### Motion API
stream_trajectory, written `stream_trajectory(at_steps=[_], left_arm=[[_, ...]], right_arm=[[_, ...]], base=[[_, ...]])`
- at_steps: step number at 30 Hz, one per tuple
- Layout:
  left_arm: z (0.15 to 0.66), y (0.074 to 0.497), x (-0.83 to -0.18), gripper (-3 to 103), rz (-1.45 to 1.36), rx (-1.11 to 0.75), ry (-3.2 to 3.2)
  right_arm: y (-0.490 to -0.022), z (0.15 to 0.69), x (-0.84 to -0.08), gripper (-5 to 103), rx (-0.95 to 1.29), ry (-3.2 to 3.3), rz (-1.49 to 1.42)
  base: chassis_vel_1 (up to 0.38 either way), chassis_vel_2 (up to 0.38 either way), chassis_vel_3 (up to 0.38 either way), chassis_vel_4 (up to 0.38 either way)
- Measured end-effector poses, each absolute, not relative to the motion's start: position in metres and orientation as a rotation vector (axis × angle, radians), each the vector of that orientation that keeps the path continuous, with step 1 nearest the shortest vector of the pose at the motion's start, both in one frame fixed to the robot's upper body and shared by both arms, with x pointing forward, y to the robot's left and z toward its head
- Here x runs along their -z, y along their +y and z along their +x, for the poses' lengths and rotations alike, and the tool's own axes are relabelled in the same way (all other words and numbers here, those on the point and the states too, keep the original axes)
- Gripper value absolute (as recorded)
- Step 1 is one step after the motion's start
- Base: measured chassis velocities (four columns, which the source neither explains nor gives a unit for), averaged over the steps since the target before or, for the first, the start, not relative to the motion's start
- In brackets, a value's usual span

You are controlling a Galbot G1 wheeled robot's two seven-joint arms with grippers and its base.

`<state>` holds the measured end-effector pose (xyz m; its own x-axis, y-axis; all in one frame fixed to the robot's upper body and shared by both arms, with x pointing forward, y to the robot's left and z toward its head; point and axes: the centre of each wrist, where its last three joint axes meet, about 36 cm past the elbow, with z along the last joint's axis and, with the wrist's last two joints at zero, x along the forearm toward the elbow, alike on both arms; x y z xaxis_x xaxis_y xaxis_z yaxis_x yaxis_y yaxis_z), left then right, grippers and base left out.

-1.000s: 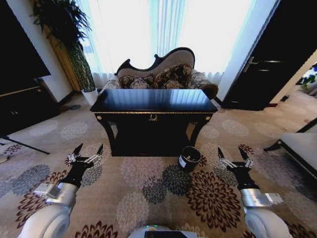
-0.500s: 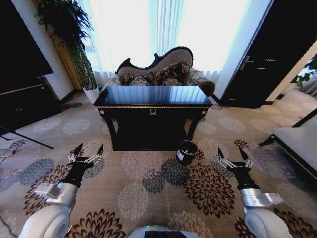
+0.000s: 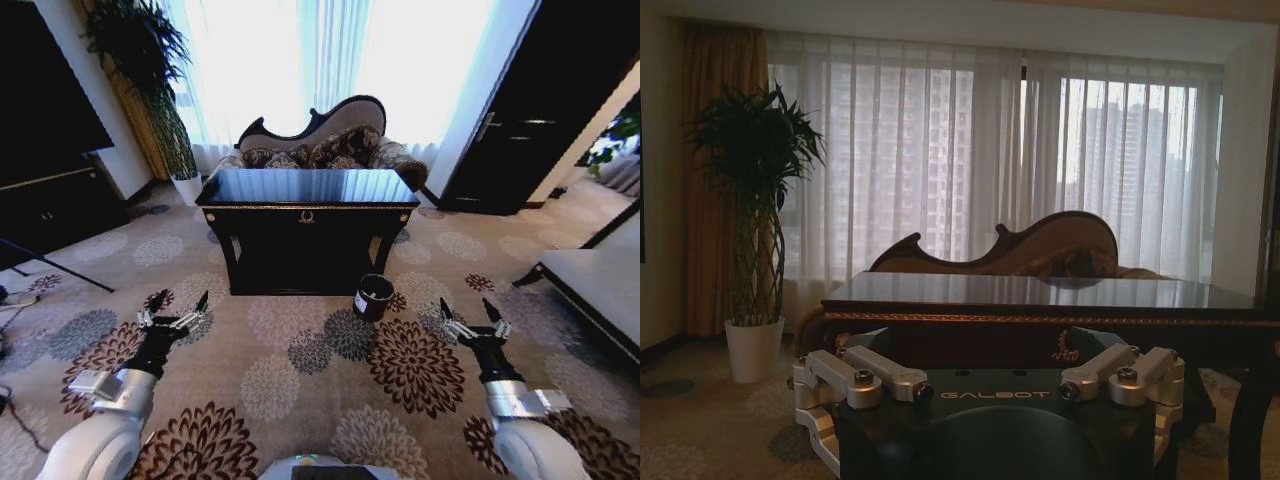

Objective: Move to the front of the table and place the trash on the table into the trash bin.

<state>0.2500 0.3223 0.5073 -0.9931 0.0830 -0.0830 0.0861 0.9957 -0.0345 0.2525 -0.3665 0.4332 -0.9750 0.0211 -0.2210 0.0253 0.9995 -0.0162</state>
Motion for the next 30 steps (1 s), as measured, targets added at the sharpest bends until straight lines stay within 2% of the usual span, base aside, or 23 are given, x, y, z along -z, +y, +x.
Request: stream_trajectory(at_steps=[30], left_arm=[[0.2500,0.3223,-0.5073,100,0.130,0.058,3.057]], right_arm=[[-0.3665,0.2524,-0.4332,100,0.028,2.919,0.034]], base=[[0.000,0.000,0.000,0.000]])
